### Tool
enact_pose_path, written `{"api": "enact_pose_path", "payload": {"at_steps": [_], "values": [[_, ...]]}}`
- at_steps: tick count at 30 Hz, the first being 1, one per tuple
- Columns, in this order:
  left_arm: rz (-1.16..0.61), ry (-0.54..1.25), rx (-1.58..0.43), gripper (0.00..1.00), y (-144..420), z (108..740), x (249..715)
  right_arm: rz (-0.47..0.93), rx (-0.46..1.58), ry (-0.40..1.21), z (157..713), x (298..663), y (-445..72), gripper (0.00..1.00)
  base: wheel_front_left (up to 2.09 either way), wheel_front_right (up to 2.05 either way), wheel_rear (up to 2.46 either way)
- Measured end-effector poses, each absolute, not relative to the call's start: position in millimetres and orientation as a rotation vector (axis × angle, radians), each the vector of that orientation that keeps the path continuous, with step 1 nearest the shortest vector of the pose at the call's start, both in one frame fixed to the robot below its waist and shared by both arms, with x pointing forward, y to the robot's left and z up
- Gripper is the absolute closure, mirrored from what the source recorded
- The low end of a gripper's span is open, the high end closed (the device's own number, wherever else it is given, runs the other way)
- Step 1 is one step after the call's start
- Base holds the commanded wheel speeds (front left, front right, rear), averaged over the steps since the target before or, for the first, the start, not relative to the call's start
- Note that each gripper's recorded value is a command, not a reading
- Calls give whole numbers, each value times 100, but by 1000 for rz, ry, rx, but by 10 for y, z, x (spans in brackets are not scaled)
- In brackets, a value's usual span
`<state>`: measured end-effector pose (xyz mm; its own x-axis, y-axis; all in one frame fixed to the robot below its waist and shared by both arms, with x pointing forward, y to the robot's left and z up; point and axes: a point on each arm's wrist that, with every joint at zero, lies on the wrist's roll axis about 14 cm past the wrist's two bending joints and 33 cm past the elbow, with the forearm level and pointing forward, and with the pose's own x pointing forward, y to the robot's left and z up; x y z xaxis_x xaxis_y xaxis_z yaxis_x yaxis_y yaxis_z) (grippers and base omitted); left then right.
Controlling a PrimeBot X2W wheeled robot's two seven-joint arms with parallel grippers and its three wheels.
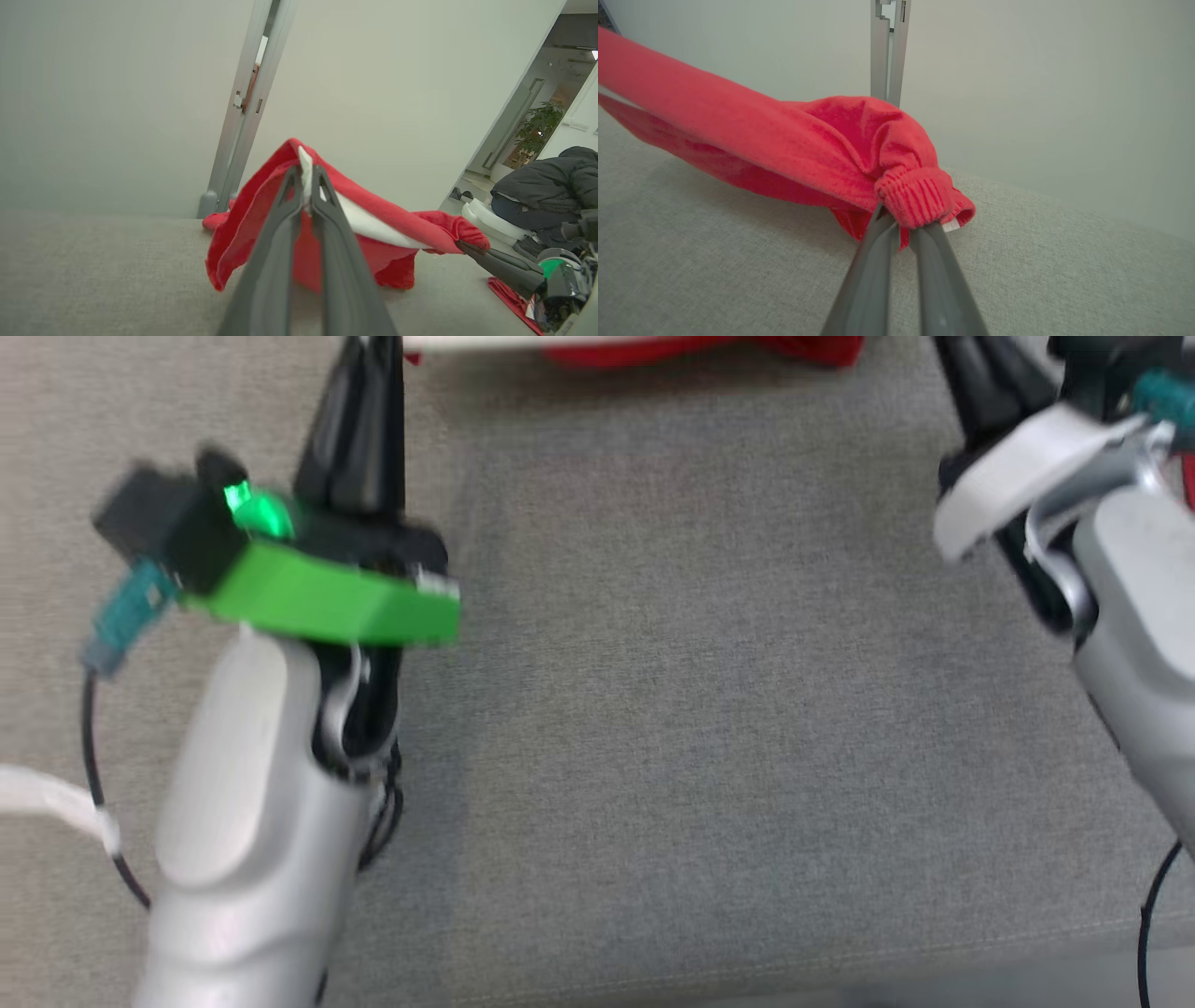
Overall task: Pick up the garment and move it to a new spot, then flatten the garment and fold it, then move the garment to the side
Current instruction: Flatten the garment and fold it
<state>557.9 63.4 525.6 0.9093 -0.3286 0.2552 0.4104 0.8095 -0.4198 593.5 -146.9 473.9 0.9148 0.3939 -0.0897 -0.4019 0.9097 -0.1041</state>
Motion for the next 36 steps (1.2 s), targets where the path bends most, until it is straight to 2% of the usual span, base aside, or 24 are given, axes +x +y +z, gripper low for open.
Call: {"api": "enact_pose_path", "payload": {"at_steps": [7, 18, 22, 33, 36], "values": [[-310, -75, -510, 100, 926, 5009, 4826, 444, -59, 160, 4629, 5391, -1433, 100, 0, 0, 0], [-337, 86, -574, 100, 923, 4792, 3735, 466, -62, 376, 4551, 4596, -1486, 100, 0, 0, 0], [-320, 112, -578, 100, 1033, 4749, 3543, 474, -63, 447, 4500, 4351, -1446, 100, 0, 0, 0], [-350, 249, -528, 100, 1123, 4449, 3169, 429, 18, 770, 4152, 3501, -1454, 100, 0, 0, 0], [-361, 259, -525, 100, 1118, 4433, 3160, 423, 41, 798, 4172, 3371, -1427, 100, 0, 0, 0]]}}
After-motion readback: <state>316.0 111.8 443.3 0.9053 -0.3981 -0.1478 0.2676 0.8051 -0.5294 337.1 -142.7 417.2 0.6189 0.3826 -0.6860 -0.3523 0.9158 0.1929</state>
